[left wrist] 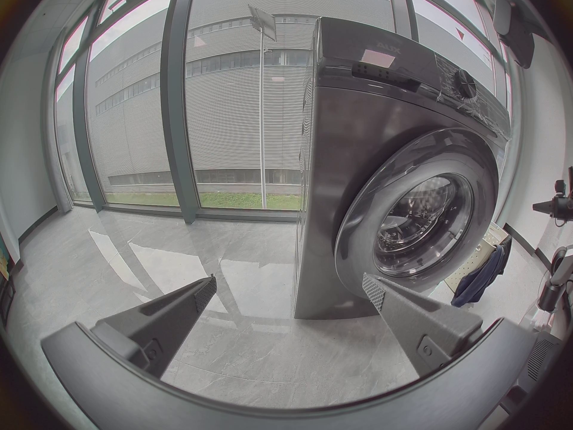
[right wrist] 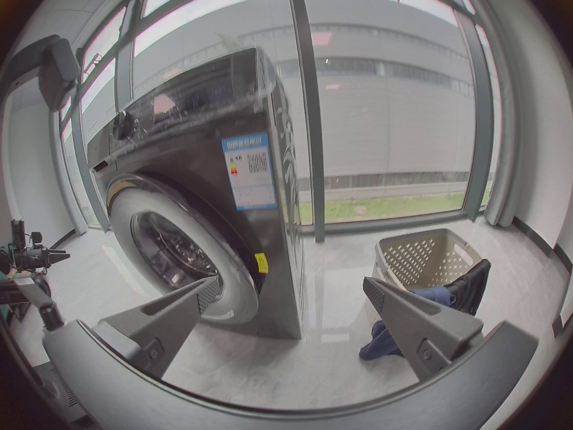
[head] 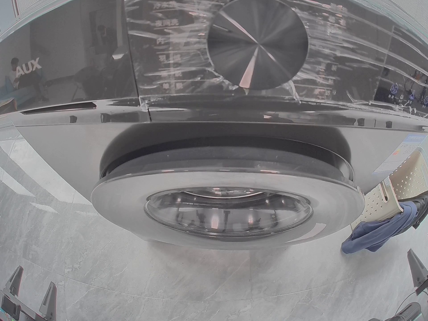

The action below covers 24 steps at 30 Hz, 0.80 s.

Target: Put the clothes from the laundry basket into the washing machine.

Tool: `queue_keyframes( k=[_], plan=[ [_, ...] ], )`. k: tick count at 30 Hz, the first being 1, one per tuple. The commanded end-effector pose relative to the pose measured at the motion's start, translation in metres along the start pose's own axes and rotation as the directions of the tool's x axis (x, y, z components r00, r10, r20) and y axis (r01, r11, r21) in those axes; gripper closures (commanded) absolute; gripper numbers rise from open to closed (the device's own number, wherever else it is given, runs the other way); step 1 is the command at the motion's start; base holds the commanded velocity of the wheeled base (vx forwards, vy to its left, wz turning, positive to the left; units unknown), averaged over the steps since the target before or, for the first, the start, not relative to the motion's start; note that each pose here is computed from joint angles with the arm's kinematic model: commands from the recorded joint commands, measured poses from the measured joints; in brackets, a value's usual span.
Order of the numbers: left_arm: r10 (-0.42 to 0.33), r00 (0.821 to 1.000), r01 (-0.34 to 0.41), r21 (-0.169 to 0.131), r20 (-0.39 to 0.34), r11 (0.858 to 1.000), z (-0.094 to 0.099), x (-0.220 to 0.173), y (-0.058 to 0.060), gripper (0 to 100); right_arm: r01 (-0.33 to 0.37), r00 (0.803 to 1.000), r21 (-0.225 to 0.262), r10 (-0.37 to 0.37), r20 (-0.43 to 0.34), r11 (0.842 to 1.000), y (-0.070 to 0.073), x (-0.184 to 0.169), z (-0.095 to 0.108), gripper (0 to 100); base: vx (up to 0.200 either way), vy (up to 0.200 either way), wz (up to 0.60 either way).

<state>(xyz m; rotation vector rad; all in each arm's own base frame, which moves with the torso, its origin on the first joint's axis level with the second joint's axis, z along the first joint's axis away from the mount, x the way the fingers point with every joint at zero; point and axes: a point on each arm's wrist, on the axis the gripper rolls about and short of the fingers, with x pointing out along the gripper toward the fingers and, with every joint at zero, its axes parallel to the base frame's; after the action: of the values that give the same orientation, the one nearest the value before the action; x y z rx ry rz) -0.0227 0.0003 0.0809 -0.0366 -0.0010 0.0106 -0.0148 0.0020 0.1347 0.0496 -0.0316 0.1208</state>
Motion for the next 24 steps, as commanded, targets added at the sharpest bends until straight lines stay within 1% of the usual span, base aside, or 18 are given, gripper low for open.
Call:
queue_keyframes(
  k=[1,3,4,6,11,14,15,16,18,19,20,22,24],
  plan=[
    [0.000,1.000,0.000,-0.002,0.001,1.000,-0.005,0.000,0.000,0,-0.090,0.962,0.018,0.092,-0.255,0.996,-0.002,0.037,-0.003,0,0.000,0.000,0.00],
    [0.002,1.000,-0.002,-0.002,0.001,1.000,-0.005,0.000,0.000,0,-0.115,0.955,-0.010,0.108,-0.278,0.993,-0.001,0.041,-0.002,0,0.000,0.000,0.00],
    [0.000,1.000,0.000,-0.002,0.001,1.000,-0.005,0.000,0.000,0,-0.123,0.951,-0.015,0.113,-0.286,0.992,-0.001,0.043,-0.001,0,0.000,-0.200,0.00],
    [0.000,1.000,0.000,-0.002,0.001,1.000,-0.005,0.000,0.000,0,-0.141,0.942,-0.011,0.130,-0.309,0.990,-0.001,0.047,-0.001,0,0.000,-0.200,0.00],
    [0.000,1.000,0.000,-0.002,0.001,1.000,-0.005,0.000,0.000,0,-0.218,0.921,-0.003,0.204,-0.332,0.976,0.003,0.058,0.010,0,0.000,0.000,0.00],
    [0.000,1.000,0.000,-0.002,0.001,1.000,-0.005,0.000,0.000,0,-0.280,0.897,0.009,0.265,-0.353,0.960,0.007,0.066,0.016,0,0.000,0.000,0.00],
    [0.000,1.000,0.000,-0.002,0.001,1.000,-0.005,0.000,0.000,0,-0.302,0.885,0.014,0.286,-0.366,0.953,0.008,0.070,0.017,0,0.000,0.000,0.00],
    [0.000,1.000,0.000,-0.002,0.001,1.000,-0.005,0.000,0.000,0,-0.319,0.878,0.018,0.302,-0.372,0.948,0.010,0.073,0.018,0,0.000,0.000,0.00],
    [0.000,1.000,0.000,-0.002,0.001,1.000,-0.005,0.000,0.000,0,-0.331,0.866,0.027,0.315,-0.388,0.943,0.013,0.083,0.019,0,0.000,0.000,0.00],
    [0.000,1.000,0.000,-0.002,0.001,1.000,-0.005,0.000,0.000,0,-0.332,0.864,0.029,0.316,-0.392,0.943,0.013,0.085,0.018,0,0.000,0.000,0.00],
    [0.000,1.000,0.000,-0.002,0.001,1.000,-0.005,0.000,0.000,0,-0.331,0.866,0.035,0.318,-0.387,0.943,0.015,0.094,0.017,0,0.000,0.000,0.00],
    [0.000,1.000,0.000,0.000,0.001,1.000,-0.005,0.000,0.000,0,-0.335,0.868,0.039,0.325,-0.376,0.941,0.017,0.102,0.017,0,0.000,0.000,0.00],
    [0.002,1.000,-0.002,-0.002,0.001,1.000,-0.005,0.000,0.000,0,-0.349,0.868,0.041,0.340,-0.363,0.936,0.019,0.107,0.016,0,0.000,0.000,0.00]
  ],
)
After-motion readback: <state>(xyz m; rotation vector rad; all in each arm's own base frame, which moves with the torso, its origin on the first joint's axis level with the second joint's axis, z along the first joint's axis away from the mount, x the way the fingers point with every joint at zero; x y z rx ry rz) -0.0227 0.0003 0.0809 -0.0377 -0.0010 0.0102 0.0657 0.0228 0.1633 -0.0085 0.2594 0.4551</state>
